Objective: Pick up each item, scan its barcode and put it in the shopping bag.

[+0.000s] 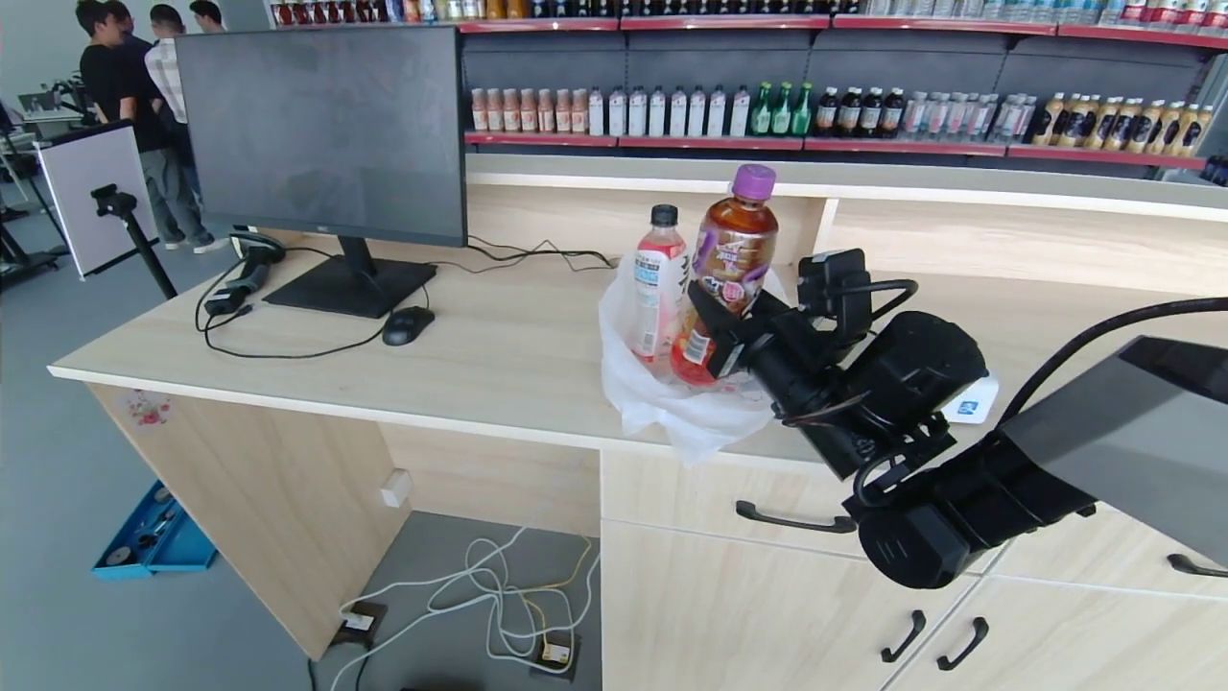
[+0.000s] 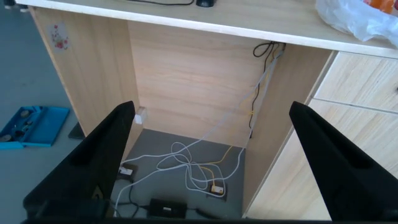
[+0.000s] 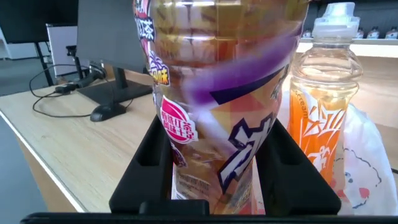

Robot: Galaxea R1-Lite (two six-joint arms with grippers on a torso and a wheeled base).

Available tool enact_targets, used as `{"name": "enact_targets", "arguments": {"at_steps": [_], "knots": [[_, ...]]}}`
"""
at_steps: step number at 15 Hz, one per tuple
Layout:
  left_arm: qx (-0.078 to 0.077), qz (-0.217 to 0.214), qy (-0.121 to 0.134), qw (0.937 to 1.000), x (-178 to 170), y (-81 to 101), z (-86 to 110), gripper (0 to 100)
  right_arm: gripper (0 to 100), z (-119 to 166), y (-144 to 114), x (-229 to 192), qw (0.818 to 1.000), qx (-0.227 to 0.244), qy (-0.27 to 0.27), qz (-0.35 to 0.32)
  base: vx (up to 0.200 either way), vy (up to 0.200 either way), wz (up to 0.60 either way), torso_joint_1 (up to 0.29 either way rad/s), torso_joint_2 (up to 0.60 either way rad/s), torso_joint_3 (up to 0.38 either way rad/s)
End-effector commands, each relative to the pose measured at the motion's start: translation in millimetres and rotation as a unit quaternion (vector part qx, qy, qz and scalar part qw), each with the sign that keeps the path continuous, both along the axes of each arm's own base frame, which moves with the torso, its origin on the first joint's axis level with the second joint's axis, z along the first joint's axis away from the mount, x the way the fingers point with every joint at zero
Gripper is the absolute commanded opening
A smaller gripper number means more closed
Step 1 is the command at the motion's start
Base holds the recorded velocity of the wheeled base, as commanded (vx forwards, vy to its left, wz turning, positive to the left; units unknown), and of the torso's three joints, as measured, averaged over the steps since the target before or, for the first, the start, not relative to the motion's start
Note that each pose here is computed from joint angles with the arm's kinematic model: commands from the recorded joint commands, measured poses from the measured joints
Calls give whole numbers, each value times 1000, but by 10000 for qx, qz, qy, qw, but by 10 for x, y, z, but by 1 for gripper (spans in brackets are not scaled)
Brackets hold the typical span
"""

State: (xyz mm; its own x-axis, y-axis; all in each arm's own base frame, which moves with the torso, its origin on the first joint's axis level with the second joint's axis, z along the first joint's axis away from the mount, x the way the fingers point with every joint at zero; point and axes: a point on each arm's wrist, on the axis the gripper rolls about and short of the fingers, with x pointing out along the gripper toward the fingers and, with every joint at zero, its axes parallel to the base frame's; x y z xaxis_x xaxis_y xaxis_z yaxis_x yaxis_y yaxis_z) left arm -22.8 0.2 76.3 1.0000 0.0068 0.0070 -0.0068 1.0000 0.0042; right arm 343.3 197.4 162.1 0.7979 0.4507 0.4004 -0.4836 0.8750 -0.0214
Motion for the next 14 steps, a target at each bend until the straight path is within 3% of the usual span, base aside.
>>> {"name": "enact_targets", "arguments": {"at_steps": [1, 14], "knots": [[-6, 4, -3, 10000, 0, 0, 0, 100, 0, -29, 2, 23, 10000, 2, 50, -10, 0, 0, 0, 0, 0, 0], [-44, 4, 4, 10000, 1, 0, 0, 100, 0, -191, -133, 175, 9993, -135, 193, -278, 0, 0, 0, 0, 0, 0]]}}
